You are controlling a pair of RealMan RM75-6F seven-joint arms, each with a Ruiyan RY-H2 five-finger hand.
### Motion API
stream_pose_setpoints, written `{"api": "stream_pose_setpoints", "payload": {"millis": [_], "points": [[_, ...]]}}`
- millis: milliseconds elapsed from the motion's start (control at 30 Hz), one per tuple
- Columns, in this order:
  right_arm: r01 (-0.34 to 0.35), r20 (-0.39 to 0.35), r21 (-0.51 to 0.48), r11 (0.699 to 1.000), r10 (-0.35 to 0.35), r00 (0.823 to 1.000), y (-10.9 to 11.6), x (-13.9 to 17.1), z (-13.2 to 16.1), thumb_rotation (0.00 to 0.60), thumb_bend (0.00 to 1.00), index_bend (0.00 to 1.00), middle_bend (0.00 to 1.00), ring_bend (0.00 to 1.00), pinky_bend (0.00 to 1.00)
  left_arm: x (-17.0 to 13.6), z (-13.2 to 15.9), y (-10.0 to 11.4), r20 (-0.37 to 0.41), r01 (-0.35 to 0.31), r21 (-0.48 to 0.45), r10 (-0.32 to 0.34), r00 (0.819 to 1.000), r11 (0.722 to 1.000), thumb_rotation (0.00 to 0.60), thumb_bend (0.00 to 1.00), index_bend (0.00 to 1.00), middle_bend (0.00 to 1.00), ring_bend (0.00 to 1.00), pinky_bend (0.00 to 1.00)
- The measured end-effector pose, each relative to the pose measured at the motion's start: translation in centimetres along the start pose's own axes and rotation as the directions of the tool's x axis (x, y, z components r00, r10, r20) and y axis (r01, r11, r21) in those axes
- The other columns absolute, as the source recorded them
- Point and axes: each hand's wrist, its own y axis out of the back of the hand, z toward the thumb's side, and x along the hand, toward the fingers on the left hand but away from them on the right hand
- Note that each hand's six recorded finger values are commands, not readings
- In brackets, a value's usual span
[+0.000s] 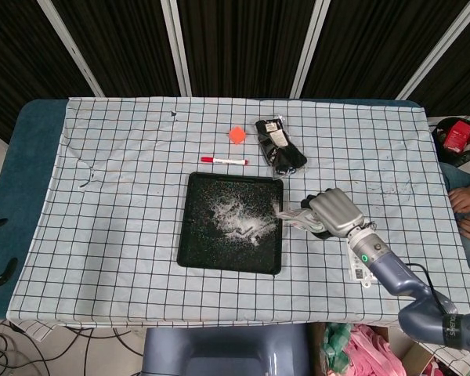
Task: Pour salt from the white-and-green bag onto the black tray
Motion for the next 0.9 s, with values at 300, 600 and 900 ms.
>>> {"api": "stream_pose_setpoints", "payload": {"millis": [300,600,900], "points": [[-0.115,-0.044,0.15,0.982,0.122,0.992,0.6,-1.7,2.3,0.6,0.37,0.56,0.48,0.53,0.45,0.0,-0.1,0.0,-0.003,-0.002,-0.004,0.002,1.0,1.0,0.6,0.32,0.2,0.11,0.03,0.09],[-0.197,-0.031,0.228,0.954,0.21,0.977,0.6,-2.7,3.6,0.6,0.37,0.58,0.49,0.54,0.46,0.1,-0.1,0.1,-0.002,-0.004,-0.007,0.004,1.0,1.0,0.6,0.32,0.2,0.11,0.03,0.09],[-0.263,0.004,0.3,0.917,0.275,0.962,0.5,-3.4,4.6,0.6,0.37,0.58,0.5,0.54,0.46,0.1,-0.2,0.2,-0.001,-0.009,-0.012,0.009,1.0,1.0,0.6,0.32,0.2,0.11,0.03,0.09]]}}
